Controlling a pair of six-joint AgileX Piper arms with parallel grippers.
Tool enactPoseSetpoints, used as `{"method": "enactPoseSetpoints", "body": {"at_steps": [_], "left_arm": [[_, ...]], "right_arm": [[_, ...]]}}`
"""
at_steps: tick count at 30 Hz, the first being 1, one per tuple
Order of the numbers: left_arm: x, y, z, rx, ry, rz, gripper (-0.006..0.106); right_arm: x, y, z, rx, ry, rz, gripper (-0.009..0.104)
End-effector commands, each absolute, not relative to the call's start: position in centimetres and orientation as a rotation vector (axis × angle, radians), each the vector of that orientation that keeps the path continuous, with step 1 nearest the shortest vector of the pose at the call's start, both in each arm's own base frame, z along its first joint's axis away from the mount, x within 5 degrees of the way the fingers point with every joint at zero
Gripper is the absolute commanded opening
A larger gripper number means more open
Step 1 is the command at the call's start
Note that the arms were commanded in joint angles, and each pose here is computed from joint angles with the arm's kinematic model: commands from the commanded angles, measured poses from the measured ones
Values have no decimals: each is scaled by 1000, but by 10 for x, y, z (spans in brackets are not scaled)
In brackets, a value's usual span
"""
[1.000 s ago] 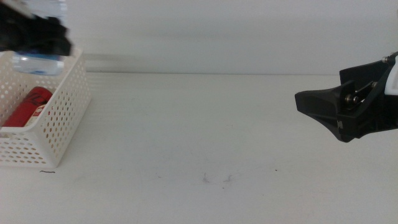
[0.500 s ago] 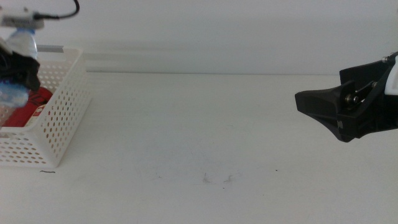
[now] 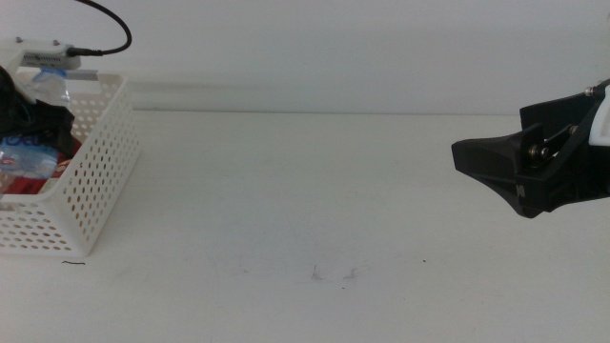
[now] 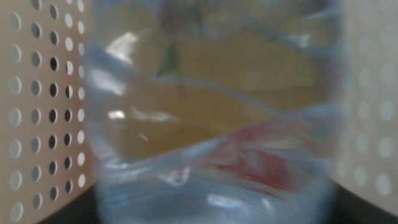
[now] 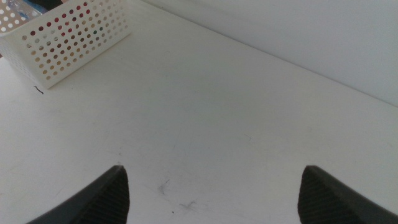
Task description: Use arms to grab the bottles and put them into the dustbin to the left of the table.
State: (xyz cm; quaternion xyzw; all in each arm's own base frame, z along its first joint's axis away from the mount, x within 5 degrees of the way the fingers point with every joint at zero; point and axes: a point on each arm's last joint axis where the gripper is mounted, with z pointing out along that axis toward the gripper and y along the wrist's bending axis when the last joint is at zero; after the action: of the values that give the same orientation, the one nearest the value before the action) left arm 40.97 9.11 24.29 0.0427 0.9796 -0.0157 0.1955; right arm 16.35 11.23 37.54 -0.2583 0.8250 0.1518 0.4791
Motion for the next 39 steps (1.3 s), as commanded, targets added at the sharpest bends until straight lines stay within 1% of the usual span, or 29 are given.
{"method": "enactPoseSetpoints", "body": {"at_steps": [1,2,4,7,8,11,13,14,17,19,21,22,24,27,30,33,37,39], "left_arm": [[409,88,260,69,2690,-76,88],[407,87,263,68,2695,-83,94],[400,85,272,77,2703,-90,94],[385,80,296,90,2698,-107,94],[379,77,307,92,2683,-120,94],[353,63,346,91,2615,-207,94],[332,53,367,104,2561,-237,94],[319,47,378,118,2523,-230,94],[280,28,406,177,2408,-169,94],[248,15,424,194,2295,-143,94],[216,-1,437,218,2157,-137,94],[204,-8,439,233,2104,-144,94],[174,-20,448,272,1939,-136,94],[137,-29,450,317,1786,-144,94],[106,-29,446,315,1724,-171,94],[85,-26,442,321,1685,-158,94],[73,-24,443,319,1646,-144,94],[72,-22,446,315,1615,-108,94]], "right_arm": [[162,112,375,-639,2006,361,75],[162,112,375,-639,2006,361,75],[162,112,375,-639,2006,361,75],[162,112,375,-639,2006,361,75],[162,112,375,-639,2006,361,75],[162,112,375,-639,2006,361,75],[162,112,375,-639,2006,361,75],[162,112,375,-639,2006,361,75],[162,112,375,-639,2006,361,75],[162,112,375,-639,2006,361,75],[162,112,375,-639,2006,361,75],[162,112,375,-639,2006,361,75],[162,112,375,-639,2006,361,75],[162,112,375,-639,2006,361,75],[162,112,375,-639,2006,361,75],[162,112,375,-639,2006,361,75],[162,112,375,-639,2006,361,75],[162,112,375,-639,2006,361,75]]}}
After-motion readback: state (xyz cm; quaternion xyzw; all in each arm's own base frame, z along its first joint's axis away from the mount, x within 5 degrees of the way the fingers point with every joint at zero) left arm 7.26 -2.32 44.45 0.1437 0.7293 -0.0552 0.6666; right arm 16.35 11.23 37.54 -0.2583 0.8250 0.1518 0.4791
